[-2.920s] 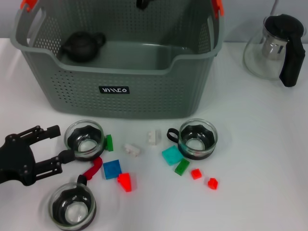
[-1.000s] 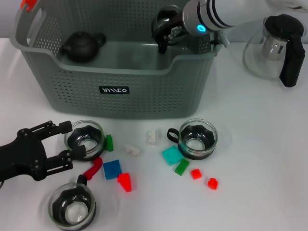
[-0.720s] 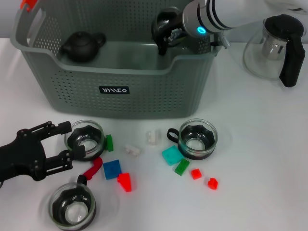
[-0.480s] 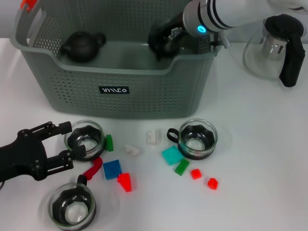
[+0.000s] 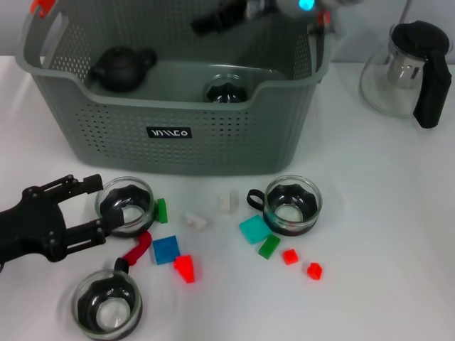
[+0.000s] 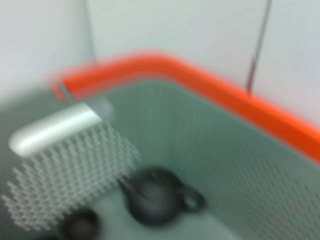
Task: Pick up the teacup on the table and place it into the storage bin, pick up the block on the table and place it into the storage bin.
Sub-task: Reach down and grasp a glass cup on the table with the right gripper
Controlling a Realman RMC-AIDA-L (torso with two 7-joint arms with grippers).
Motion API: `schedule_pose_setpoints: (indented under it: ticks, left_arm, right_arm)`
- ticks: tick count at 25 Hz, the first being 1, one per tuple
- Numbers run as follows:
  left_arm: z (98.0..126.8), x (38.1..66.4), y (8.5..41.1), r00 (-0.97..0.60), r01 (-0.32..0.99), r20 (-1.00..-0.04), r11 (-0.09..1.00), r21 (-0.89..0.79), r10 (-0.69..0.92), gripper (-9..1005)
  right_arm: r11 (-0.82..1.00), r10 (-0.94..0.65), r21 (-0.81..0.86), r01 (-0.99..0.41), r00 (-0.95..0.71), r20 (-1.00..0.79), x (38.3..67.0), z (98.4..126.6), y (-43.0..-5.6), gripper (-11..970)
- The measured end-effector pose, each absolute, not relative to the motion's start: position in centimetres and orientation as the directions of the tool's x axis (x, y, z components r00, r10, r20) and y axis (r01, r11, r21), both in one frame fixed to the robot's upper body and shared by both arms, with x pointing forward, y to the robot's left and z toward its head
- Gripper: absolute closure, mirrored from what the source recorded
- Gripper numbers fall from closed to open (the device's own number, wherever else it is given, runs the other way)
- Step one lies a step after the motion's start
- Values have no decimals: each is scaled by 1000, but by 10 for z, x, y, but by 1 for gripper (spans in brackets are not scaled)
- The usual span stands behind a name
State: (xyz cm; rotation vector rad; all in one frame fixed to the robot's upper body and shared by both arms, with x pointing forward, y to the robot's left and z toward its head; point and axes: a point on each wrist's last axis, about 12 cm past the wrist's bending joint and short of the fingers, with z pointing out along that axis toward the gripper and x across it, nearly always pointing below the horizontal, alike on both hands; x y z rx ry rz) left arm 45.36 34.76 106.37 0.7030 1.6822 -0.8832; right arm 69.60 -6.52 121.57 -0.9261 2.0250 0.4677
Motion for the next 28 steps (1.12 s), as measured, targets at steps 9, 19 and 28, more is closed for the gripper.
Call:
schedule_pose_setpoints:
  ticks: [9,19,28]
  left_arm:
    - [1064,457,349,-265,799,-964,566,-202,30,220]
    - [1066,461,349,-259,801,-965,566,-194,36,220]
    - [1065,461,349,-272,799,-962,565,-206,34,219]
  right_arm:
    - [397,-129,168,-903,-236,-963,639,1283,-168,266]
    - [156,-219,148,-977,-180,-959,577,1253,-248,273]
    - [74,-552,244,-967,-243,-797,564,1228,-235,276]
